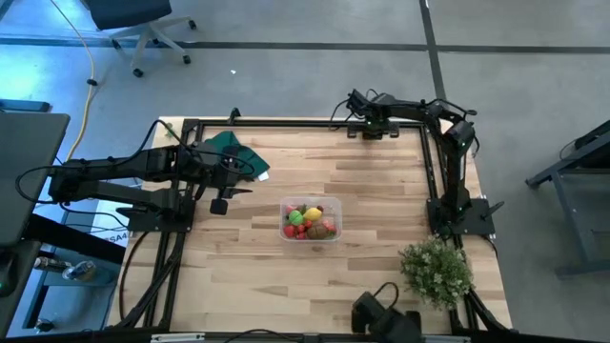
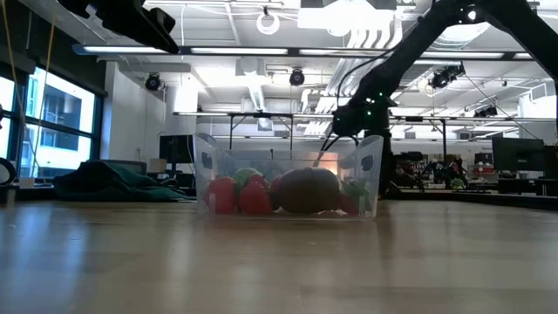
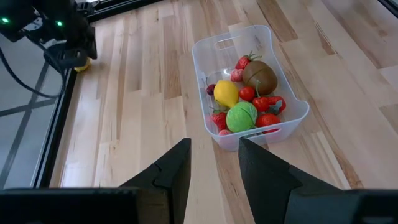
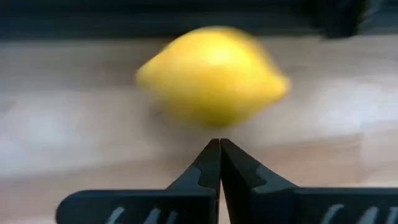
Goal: Pick and placing Produce into tupperware
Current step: Put the yellow lemon into the transparent bin
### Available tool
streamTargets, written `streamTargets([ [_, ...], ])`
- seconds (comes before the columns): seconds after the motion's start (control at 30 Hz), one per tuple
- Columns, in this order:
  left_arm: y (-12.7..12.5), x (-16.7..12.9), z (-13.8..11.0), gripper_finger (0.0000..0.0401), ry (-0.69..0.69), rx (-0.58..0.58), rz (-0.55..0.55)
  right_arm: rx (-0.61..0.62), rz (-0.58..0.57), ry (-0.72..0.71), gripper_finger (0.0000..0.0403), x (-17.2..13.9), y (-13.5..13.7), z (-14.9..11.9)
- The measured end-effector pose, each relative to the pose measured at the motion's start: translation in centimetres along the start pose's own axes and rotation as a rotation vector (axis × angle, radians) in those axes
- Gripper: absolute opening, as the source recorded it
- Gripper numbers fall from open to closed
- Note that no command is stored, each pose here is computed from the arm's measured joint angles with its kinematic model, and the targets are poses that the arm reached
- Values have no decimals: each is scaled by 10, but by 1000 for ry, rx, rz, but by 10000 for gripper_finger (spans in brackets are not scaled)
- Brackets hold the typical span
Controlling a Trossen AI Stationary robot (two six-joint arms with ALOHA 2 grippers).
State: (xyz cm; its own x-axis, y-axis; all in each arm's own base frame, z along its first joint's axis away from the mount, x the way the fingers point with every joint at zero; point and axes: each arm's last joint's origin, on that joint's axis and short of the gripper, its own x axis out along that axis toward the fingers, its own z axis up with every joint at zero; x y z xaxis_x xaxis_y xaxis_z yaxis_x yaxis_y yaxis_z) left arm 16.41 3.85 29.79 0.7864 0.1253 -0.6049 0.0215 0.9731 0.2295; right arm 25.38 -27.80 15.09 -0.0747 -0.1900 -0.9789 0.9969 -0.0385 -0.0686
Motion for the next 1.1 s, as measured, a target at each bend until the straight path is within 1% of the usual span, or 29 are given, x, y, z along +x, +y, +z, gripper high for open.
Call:
streamTargets([
  [0.1,0,0,0,122,0,0,0,-50,31,-10,0,-9,17,-10],
  [0.2,0,0,0,122,0,0,0,-133,85,-45,0,-29,39,-18],
  [0.27,0,0,0,122,0,0,0,-165,94,-112,0,-47,52,-19],
  [0.3,0,0,0,122,0,0,0,-169,79,-157,0,-57,56,-18],
  [0.37,0,0,0,122,0,0,0,-127,19,-245,0,-73,56,-10],
  [0.43,0,0,0,122,0,0,0,-52,-39,-314,0,-80,45,8],
  [0.47,0,0,0,122,0,0,0,-26,-55,-326,0,-81,39,16],
  [0.57,0,0,0,122,0,0,0,43,-61,-315,0,-74,20,37],
  [0.67,0,0,0,122,0,0,0,82,-4,-243,0,-56,8,45],
  [0.73,0,0,0,122,0,0,0,112,11,-232,0,-47,3,47],
  [0.8,0,0,0,122,0,0,0,126,16,-239,0,-42,2,48],
  [1.1,0,0,0,122,0,0,0,113,-25,-160,0,-17,-7,33],
])
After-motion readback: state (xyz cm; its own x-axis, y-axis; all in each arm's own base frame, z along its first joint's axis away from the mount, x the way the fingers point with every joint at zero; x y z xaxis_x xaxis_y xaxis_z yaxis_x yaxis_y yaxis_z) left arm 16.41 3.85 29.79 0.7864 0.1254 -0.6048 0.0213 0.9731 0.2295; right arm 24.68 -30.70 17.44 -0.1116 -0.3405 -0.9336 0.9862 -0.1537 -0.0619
